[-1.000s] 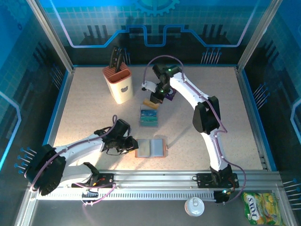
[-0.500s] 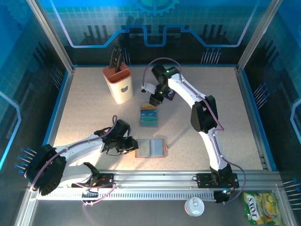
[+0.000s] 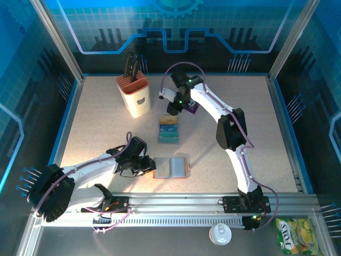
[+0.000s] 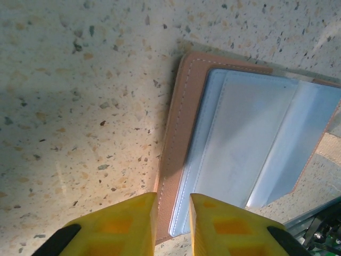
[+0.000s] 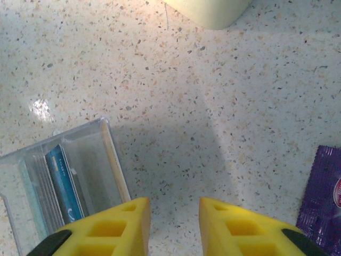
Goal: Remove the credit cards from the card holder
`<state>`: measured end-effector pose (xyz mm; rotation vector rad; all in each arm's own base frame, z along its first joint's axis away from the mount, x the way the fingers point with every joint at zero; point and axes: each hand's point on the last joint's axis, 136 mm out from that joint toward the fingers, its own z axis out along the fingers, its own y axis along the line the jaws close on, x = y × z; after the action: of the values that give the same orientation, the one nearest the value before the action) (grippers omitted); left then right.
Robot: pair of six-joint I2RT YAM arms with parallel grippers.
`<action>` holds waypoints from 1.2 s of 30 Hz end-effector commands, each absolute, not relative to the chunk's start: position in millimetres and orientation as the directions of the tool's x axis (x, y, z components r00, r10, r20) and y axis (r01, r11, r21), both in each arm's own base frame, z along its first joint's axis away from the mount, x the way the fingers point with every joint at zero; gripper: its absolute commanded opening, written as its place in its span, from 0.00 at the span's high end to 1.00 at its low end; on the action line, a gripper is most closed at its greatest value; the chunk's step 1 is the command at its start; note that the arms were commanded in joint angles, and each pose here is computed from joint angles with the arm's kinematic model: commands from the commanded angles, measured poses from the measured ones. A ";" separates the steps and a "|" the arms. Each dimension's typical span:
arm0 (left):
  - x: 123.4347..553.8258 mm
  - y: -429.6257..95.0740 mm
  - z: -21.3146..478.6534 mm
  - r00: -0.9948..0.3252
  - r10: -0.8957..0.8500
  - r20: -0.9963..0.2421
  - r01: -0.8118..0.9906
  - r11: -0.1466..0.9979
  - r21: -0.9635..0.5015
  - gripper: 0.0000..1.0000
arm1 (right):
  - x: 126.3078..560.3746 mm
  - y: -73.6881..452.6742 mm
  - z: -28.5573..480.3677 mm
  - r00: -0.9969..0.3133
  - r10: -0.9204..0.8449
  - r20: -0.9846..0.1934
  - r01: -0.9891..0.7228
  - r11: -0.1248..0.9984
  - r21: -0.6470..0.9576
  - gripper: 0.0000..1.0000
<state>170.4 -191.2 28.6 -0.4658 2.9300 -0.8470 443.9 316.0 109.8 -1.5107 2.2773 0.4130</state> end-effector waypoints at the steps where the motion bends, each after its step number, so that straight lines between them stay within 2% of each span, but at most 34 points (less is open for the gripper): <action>1: 166.5 -186.8 26.7 -0.949 -0.313 0.036 -0.284 0.802 -0.526 0.76 | 446.0 318.2 126.1 -0.358 -0.790 -0.498 -0.918 0.396 0.032 0.68; 6: 166.0 -186.5 25.6 -0.949 -0.313 0.039 -0.286 0.802 -0.524 0.76 | 443.1 319.1 100.1 -0.383 -0.798 -0.465 -0.915 0.396 0.074 0.67; 23: 164.2 -187.1 22.6 -0.948 -0.314 0.045 -0.289 0.797 -0.530 0.76 | 426.2 317.9 79.6 -0.383 -0.828 -0.409 -0.921 0.374 0.106 0.65; 32: 167.2 -191.4 24.0 -0.951 -0.307 0.047 -0.282 0.792 -0.541 0.76 | 427.4 314.2 92.8 -0.383 -0.824 -0.418 -0.918 0.389 0.075 0.64; 36: 168.1 -190.9 24.5 -0.952 -0.304 0.041 -0.278 0.796 -0.538 0.76 | 426.5 316.3 122.5 -0.385 -0.795 -0.469 -0.911 0.410 0.054 0.64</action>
<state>170.1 -191.1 26.3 -0.4607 2.9186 -0.8589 432.1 311.5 89.6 -1.5016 2.3441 0.4305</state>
